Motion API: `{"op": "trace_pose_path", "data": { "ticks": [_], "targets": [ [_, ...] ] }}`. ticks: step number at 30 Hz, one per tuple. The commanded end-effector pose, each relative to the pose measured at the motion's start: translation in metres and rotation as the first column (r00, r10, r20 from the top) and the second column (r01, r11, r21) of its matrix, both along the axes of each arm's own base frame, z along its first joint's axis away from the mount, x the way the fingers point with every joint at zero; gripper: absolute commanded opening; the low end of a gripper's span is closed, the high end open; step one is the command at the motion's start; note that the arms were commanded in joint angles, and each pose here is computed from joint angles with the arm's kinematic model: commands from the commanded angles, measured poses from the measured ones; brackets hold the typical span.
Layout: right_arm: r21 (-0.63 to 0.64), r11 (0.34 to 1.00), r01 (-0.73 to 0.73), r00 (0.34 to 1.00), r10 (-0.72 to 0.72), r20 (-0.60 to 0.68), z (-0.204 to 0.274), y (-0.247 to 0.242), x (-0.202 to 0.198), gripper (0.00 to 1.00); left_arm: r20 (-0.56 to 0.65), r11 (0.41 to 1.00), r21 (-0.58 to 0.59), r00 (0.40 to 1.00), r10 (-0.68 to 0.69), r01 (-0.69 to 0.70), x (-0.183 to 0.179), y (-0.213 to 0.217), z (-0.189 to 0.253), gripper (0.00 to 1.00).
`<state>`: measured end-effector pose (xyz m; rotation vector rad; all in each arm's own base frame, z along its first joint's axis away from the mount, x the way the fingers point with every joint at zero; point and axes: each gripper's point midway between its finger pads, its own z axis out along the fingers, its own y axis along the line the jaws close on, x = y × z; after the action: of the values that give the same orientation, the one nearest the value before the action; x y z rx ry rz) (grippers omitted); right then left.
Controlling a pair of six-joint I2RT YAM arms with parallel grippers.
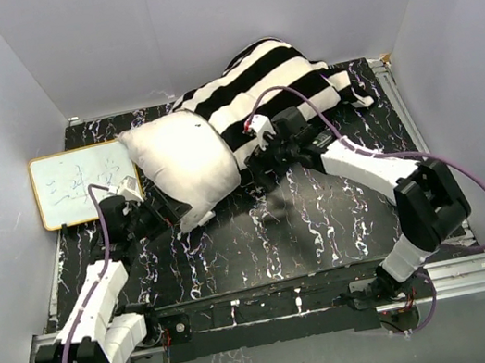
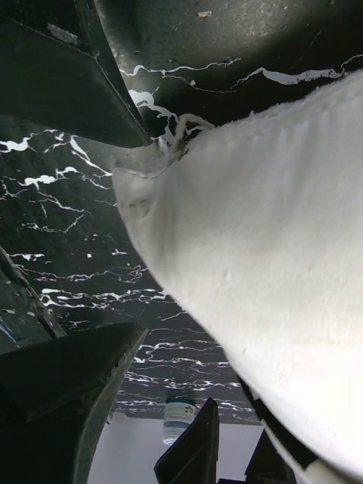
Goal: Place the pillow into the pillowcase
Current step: Stuff the pillow into the pillowcase.
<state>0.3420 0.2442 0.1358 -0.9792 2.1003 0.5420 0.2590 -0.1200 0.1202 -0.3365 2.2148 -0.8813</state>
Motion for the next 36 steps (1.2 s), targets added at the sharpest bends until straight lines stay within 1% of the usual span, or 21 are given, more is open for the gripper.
{"op": "trace_pose_path", "data": {
  "ticks": [1,3,5,8,10,11,13,15,16,18,19,21,22,24,26,28,29,30,31,34,36],
  "targets": [
    [0.123,0.974,0.19,0.974,-0.202,0.103,0.047,0.022,0.048,0.94,0.08,0.997,-0.082,0.997,0.021,-0.015,0.024,-0.008,0.014,0.97],
    [0.173,0.97,0.171,0.981,-0.184,0.059,0.054,0.041,0.042,0.94,0.07,0.997,-0.078,0.997,0.017,-0.012,0.028,-0.009,0.01,0.97],
    [0.19,0.969,0.159,0.983,-0.173,0.057,0.06,0.06,0.036,0.95,0.069,0.999,-0.035,0.997,0.029,-0.027,0.032,-0.003,0.007,0.97],
    [0.154,0.958,0.243,0.96,-0.26,0.101,0.062,0.074,0.04,0.97,0.091,0.999,-0.008,0.995,0.044,-0.043,0.039,0.001,0.003,0.97],
    [0.091,0.934,0.345,0.921,-0.355,0.157,0.053,0.07,0.053,0.99,0.082,0.999,-0.021,0.996,0.028,-0.027,0.044,-0.003,-0.004,0.97],
    [0.036,0.916,0.401,0.9,-0.4,0.172,0.037,0.064,0.06,0.99,0.072,0.999,-0.027,0.997,0.02,-0.018,0.047,-0.005,-0.007,0.97],
    [-0.021,0.871,0.49,0.854,-0.475,0.213,0.024,0.048,0.071,0.99,0.059,0.999,-0.034,0.998,0.015,-0.013,0.054,-0.007,-0.013,0.97],
    [-0.035,0.853,0.521,0.83,-0.496,0.253,0.02,0.039,0.074,1.0,0.06,0.999,-0.028,0.998,0.018,-0.016,0.06,-0.007,-0.018,0.97],
    [-0.04,0.852,0.522,0.826,-0.493,0.272,0.02,0.035,0.074,0.98,0.056,1.0,-0.022,0.998,0.017,-0.016,0.064,-0.007,-0.02,0.97],
    [-0.053,0.859,0.51,0.827,-0.473,0.303,0.019,0.031,0.072,0.9,0.055,1.0,-0.019,0.998,0.012,-0.011,0.069,-0.007,-0.022,0.94],
    [-0.054,0.861,0.505,0.828,-0.466,0.312,0.02,0.029,0.071,0.83,0.057,1.0,-0.025,0.998,0.006,-0.004,0.072,-0.009,-0.022,0.91],
    [-0.057,0.878,0.475,0.839,-0.432,0.332,0.026,0.029,0.069,0.65,0.067,0.998,-0.052,0.998,-0.018,0.021,0.077,-0.015,-0.02,0.76],
    [-0.044,0.894,0.446,0.85,-0.407,0.336,0.035,0.031,0.066,0.55,0.074,0.997,-0.066,0.997,-0.031,0.036,0.079,-0.018,-0.018,0.64],
    [-0.041,0.939,0.341,0.896,-0.311,0.318,0.046,0.043,0.055,0.47,0.075,0.992,-0.1,0.995,-0.064,0.072,0.081,-0.026,-0.018,0.45],
    [-0.038,0.981,0.19,0.941,-0.171,0.292,0.054,0.06,0.039,0.38,0.083,0.99,-0.111,0.993,-0.082,0.091,0.084,-0.03,-0.017,0.31],
    [-0.065,0.991,0.119,0.951,-0.095,0.294,0.058,0.063,0.033,0.28,0.095,0.988,-0.112,0.99,-0.1,0.11,0.087,-0.034,-0.013,0.26],
    [-0.08,0.993,0.092,0.954,-0.064,0.292,0.058,0.064,0.032,0.21,0.096,0.987,-0.11,0.99,-0.106,0.117,0.088,-0.036,-0.013,0.25],
    [-0.087,0.993,0.076,0.957,-0.048,0.285,0.057,0.062,0.033,0.1,0.099,0.986,-0.109,0.988,-0.116,0.127,0.088,-0.038,-0.011,0.23],
    [-0.092,0.994,0.053,0.962,-0.026,0.271,0.054,0.061,0.033,0.08,0.104,0.984,-0.11,0.987,-0.125,0.137,0.089,-0.04,-0.01,0.21],
    [-0.081,0.996,-0.034,0.978,0.05,0.202,0.049,0.055,0.031,0.08,0.118,0.979,-0.116,0.981,-0.153,0.167,0.089,-0.045,-0.005,0.14],
    [-0.026,0.986,-0.162,0.973,0.164,0.165,0.056,0.062,0.02,0.08,0.138,0.973,-0.127,0.974,-0.177,0.195,0.088,-0.052,-0.002,0.1]
  ]
}}
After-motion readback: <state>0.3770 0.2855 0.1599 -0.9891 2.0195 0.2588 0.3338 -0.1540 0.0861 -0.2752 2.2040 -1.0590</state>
